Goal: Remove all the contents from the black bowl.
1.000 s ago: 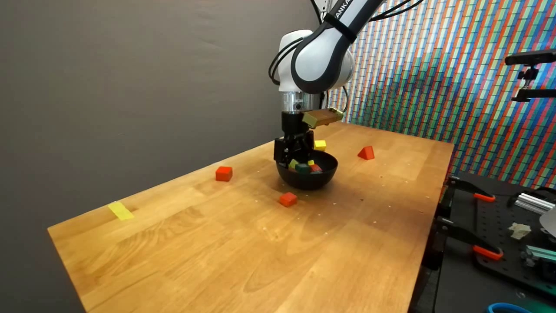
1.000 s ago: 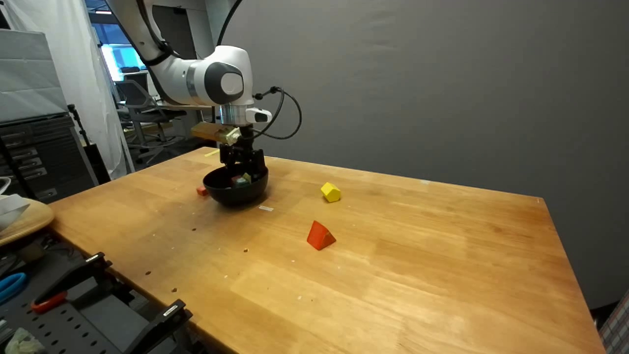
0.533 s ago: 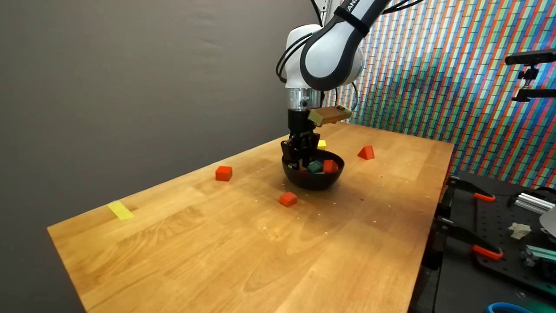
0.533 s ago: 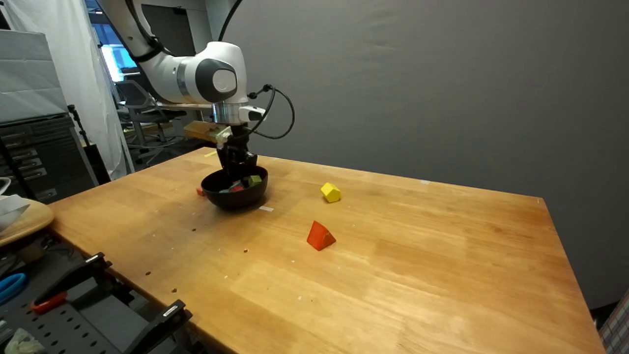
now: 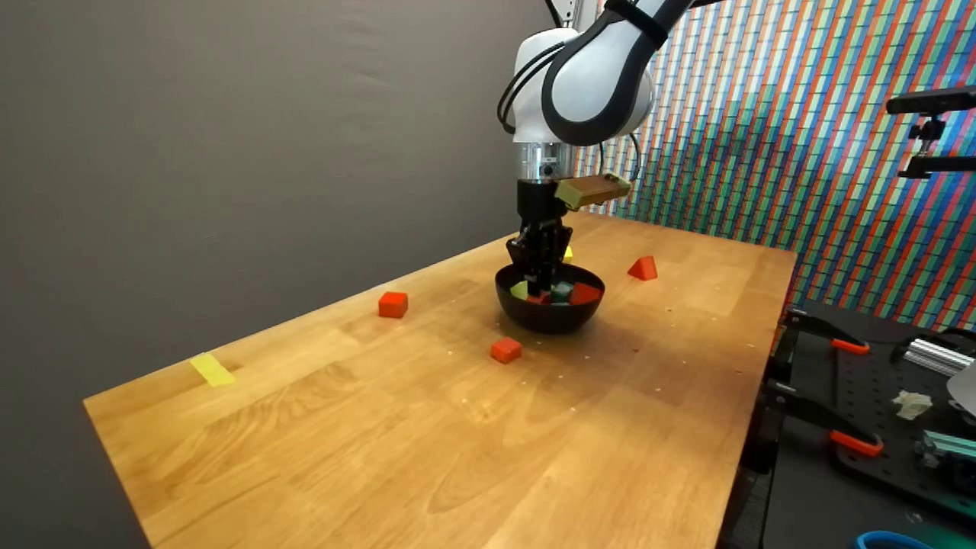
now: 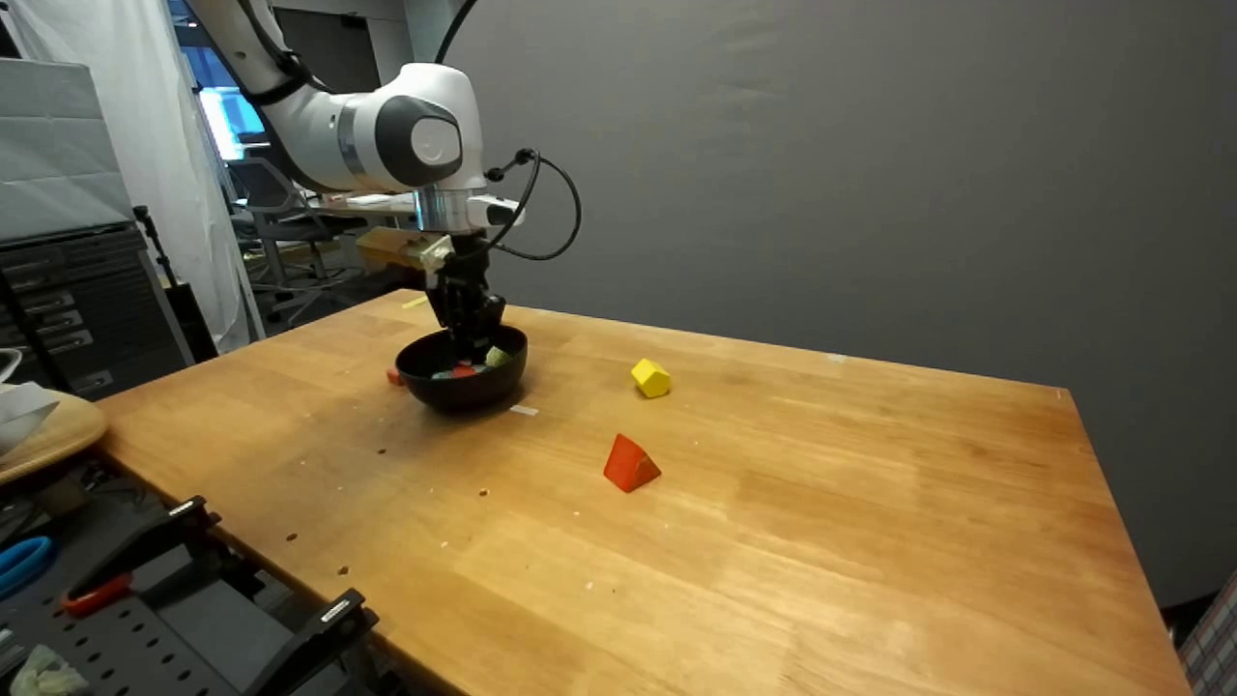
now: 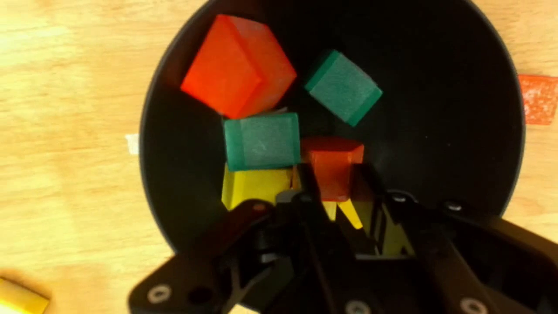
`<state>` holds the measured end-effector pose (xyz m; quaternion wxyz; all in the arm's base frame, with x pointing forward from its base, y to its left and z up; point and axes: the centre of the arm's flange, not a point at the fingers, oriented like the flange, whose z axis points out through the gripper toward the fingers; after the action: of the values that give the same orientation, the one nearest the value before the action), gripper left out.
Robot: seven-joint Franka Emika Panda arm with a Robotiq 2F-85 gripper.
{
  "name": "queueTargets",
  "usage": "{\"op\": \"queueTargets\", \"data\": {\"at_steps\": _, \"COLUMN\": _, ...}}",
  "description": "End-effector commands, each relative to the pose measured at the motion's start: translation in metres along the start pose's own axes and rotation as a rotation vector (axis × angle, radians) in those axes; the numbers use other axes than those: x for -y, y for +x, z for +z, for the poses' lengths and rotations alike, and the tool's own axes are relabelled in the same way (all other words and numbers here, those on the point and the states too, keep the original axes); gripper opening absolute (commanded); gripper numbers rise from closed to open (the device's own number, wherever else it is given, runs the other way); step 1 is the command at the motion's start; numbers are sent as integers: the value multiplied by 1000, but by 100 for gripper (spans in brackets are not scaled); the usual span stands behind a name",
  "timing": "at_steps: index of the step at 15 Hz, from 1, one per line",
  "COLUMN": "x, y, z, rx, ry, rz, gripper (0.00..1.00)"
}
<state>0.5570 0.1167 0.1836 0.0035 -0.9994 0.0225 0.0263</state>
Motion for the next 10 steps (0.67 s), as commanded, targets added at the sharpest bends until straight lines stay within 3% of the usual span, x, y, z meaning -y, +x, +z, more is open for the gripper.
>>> {"op": "queueTargets", "data": {"at_steps": 1, "x": -22, "y": -27, "z": -41, "rx": -45, "ry": 1, "rz": -35, "gripper": 17}}
{"op": "queueTargets", "data": {"at_steps": 2, "x": -26, "y": -33, "z": -48, "rx": -56, "ry": 6, "rz": -37, "gripper": 18}}
{"op": "queueTargets", "data": {"at_steps": 4, "x": -33, "y": -46, "z": -59, "rx": -88, "ry": 14, "rz": -29, "gripper": 10}}
{"op": "queueTargets", "data": {"at_steps": 6, "x": -36, "y": -55, "z": -66, "rx": -97, "ry": 30, "rz": -40, "gripper": 14}}
{"op": "queueTargets", "data": {"at_steps": 7, "x": -38, "y": -54, "z": -65, "rx": -86, "ry": 39, "rz": -44, "gripper": 18}}
{"op": "queueTargets", "data": {"at_steps": 8, "x": -39, "y": -53, "z": -65, "rx": -74, "ry": 46, "rz": -55, "gripper": 41}}
{"op": "queueTargets", "data": {"at_steps": 10, "x": -42, "y": -45, "z": -60, "rx": -41, "ry": 56, "rz": -82, "gripper": 44}}
